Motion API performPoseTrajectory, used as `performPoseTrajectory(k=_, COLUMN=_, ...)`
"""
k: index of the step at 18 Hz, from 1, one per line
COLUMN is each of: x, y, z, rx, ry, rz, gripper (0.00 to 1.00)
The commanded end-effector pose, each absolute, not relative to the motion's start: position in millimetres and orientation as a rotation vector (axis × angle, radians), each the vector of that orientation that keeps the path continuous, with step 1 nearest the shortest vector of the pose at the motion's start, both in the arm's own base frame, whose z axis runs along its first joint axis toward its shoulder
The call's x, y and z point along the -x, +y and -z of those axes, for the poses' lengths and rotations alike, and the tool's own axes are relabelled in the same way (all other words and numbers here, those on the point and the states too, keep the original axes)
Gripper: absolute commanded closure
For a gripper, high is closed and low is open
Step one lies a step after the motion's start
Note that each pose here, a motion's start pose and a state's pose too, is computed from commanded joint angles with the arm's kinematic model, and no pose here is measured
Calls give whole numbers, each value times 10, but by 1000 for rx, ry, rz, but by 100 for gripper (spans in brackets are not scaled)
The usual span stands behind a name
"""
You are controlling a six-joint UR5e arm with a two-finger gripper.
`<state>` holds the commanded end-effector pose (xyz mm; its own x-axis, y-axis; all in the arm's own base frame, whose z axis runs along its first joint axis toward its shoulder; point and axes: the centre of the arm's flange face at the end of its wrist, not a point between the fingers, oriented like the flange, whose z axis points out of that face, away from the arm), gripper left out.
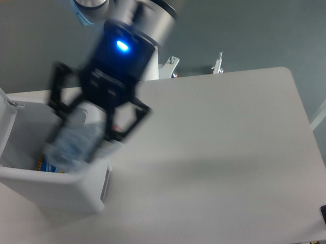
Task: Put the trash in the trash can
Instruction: 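Lift the bottle and carry it over the trash bin, then lower the bottle into the bin and open the gripper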
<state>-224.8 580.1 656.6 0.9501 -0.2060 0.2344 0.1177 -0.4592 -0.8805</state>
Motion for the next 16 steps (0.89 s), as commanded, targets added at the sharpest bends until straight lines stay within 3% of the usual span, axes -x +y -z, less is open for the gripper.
performPoseTrajectory(k=5, x=1702, y=5945, z=-6000, rx=2050, ry=250, rz=405, gripper=59)
performPoseTrajectory(k=6, x=1668, y=5945, z=-5924, rx=2054, ry=275, rz=402, gripper=54)
performPoseTrajectory(k=8, x=1668, y=5946, z=-5785, rx=2064, ry=294, rz=404, gripper=29)
performPoseTrajectory(k=9, x=1668, y=5945, z=-5762, rx=2067, ry=294, rz=406, gripper=0)
performPoseTrajectory(k=14, x=1797, y=5926, z=-5695, rx=2077, ry=267, rz=403, gripper=0)
performPoseTrajectory(k=15, x=2135, y=5810, z=-5625, rx=2088, ry=203, rz=377, gripper=0)
performPoseTrajectory(k=16, x=2862, y=5499, z=-5518, rx=2103, ry=60, rz=312, gripper=0)
